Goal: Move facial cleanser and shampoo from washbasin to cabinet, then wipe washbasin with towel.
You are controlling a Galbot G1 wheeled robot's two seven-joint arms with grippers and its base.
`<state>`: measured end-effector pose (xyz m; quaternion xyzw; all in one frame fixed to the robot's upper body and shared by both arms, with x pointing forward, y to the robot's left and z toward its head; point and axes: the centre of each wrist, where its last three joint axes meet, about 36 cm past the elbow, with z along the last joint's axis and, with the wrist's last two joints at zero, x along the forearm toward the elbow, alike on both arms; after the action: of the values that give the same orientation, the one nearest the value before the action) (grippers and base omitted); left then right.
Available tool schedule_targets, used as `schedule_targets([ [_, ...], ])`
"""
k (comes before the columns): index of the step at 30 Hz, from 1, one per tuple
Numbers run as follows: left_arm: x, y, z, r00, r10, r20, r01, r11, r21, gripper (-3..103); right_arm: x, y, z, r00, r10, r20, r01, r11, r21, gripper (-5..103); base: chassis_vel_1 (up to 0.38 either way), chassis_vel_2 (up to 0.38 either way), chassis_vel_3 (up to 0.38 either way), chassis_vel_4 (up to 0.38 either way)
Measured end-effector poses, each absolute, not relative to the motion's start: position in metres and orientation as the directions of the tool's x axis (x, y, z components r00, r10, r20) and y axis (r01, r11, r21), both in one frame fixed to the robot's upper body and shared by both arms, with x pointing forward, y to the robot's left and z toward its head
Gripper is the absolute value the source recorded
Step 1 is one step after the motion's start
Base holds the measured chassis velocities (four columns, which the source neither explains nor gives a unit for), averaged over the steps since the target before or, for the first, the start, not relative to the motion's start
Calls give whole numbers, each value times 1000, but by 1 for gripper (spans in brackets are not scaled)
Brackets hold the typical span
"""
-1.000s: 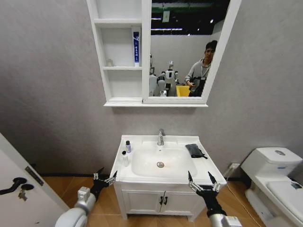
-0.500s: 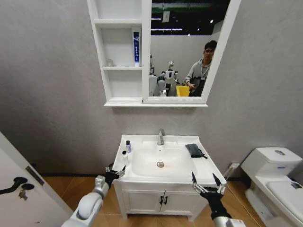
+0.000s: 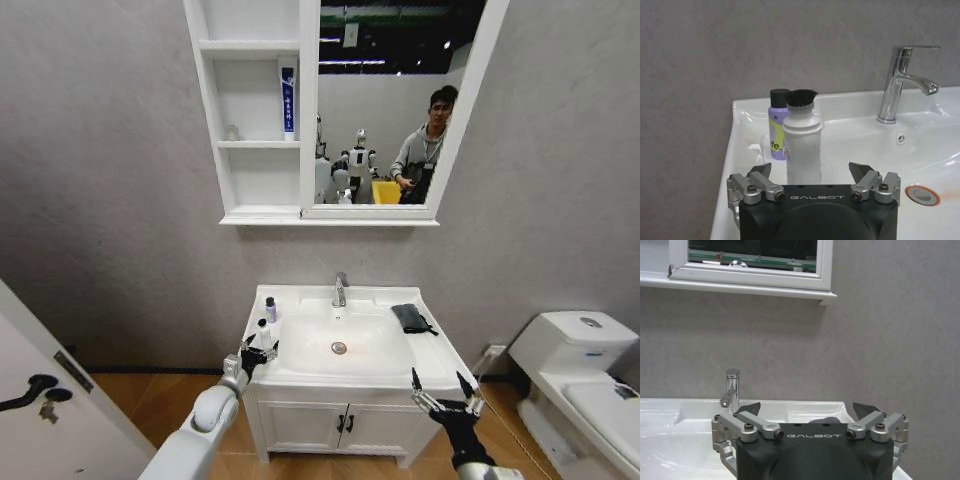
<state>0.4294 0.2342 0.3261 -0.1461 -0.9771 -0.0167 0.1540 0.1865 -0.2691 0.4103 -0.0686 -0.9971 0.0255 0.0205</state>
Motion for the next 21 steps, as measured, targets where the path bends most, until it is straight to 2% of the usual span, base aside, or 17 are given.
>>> schedule_targets([
  [2, 430, 235, 325, -910, 279, 306, 289, 957, -14, 85, 186, -269, 411, -989, 140, 38, 138, 989, -55, 100, 0, 0, 0, 0],
  [6, 430, 237, 323, -910, 278, 307, 291, 957, -5, 64, 187, -269, 411, -989, 147, 33, 145, 988, -54, 100, 0, 0, 0, 0],
  [7, 430, 237, 323, -910, 278, 307, 291, 957, -5, 64, 187, -269, 411, -989, 147, 33, 145, 988, -54, 100, 0, 0, 0, 0],
  [9, 428, 238, 322, -911, 274, 309, 289, 957, 2, 53, 187, -268, 410, -989, 146, 32, 145, 988, -52, 100, 0, 0, 0, 0],
  [12, 428, 238, 322, -911, 273, 309, 288, 958, 2, 53, 187, -267, 410, -989, 146, 32, 145, 988, -51, 100, 0, 0, 0, 0],
  [13, 427, 238, 321, -912, 269, 309, 283, 959, 0, 42, 188, -268, 410, -989, 146, 31, 145, 988, -51, 100, 0, 0, 0, 0],
  [15, 426, 238, 321, -913, 266, 310, 281, 960, 5, 34, 190, -268, 409, -989, 148, 27, 146, 988, -50, 100, 0, 0, 0, 0],
  [21, 424, 240, 322, -914, 262, 310, 279, 960, 13, 31, 192, -269, 406, -988, 151, 29, 150, 987, -49, 100, 0, 0, 0, 0],
])
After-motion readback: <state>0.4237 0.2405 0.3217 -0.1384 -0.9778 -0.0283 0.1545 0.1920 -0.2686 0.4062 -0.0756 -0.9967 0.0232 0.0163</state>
